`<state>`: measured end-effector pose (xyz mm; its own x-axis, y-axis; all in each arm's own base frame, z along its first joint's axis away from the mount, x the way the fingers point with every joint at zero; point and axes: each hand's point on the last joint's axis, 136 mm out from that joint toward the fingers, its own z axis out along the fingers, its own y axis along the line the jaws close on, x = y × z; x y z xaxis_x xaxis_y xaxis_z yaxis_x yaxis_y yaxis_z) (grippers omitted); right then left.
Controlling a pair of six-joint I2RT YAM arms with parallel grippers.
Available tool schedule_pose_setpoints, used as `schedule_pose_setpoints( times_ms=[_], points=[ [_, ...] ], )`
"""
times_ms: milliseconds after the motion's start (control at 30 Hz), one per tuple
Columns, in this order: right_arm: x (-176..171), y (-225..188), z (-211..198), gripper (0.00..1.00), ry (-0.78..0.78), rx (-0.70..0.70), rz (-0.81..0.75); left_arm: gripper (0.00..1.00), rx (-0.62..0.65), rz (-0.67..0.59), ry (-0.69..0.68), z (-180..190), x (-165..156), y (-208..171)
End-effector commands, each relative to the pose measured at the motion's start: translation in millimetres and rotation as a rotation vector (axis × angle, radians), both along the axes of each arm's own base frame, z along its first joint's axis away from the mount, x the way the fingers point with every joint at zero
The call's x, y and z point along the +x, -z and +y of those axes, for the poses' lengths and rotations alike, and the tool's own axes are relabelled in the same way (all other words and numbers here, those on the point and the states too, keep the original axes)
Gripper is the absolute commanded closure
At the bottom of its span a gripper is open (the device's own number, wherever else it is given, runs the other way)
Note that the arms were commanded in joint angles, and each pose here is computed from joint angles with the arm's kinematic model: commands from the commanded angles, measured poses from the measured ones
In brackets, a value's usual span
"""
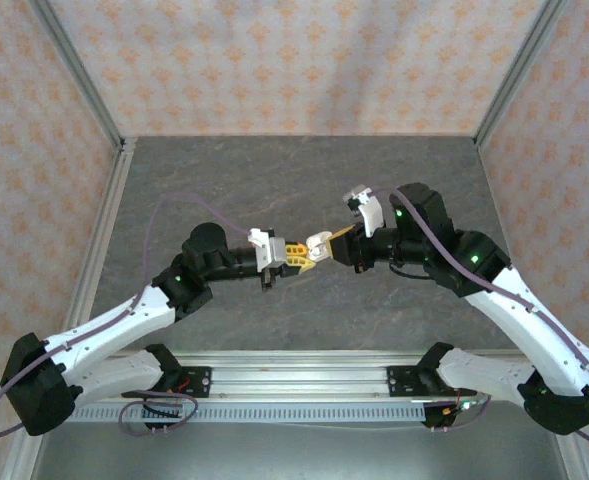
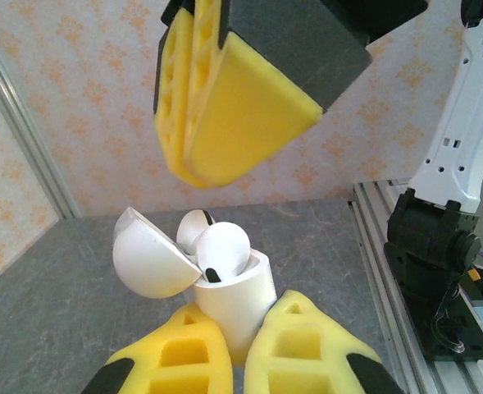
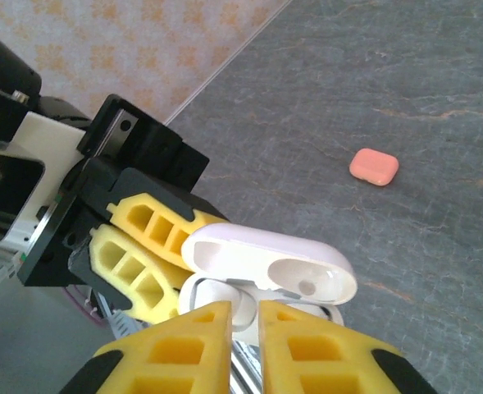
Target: Insert wireless bluetooth earbuds into charging case
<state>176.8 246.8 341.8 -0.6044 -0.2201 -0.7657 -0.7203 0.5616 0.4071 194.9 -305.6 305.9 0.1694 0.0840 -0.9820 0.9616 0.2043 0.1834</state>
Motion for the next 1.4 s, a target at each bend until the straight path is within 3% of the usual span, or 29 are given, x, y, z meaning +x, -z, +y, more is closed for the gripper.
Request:
schedule_pose_setpoints(
  times_ms=[0, 367, 667, 833, 1000, 1167, 1367],
  points=[
    [-6, -16, 8, 0.85, -0.046, 0.039, -0.027, 1.0, -0.053, -0.075, 0.019, 0, -3, -28],
    [-6, 2, 24, 0.89, -0.097, 0.011, 0.029, 1.0, -0.059, -0.075, 0.026, -1, -5, -29],
    [16, -41, -3, 0.87, 0.065, 0.03, -0.109, 1.0, -0.052, -0.07, 0.029, -1, -5, -25],
    [48, -40, -9, 0.84, 0.137, 0.026, -0.034, 1.0, -0.047, -0.066, 0.041, -1, -7, -23],
    [64, -10, 19, 0.83, 0.021, 0.039, 0.153, 1.0, -0.026, -0.07, 0.042, -1, -8, -22],
    [51, 1, 35, 0.83, -0.103, 0.063, 0.257, 1.0, -0.016, -0.073, 0.03, 0, -6, -21],
    [26, 4, 24, 0.84, -0.15, 0.037, 0.285, 1.0, -0.024, -0.062, 0.007, 0, 0, -19]
  ],
)
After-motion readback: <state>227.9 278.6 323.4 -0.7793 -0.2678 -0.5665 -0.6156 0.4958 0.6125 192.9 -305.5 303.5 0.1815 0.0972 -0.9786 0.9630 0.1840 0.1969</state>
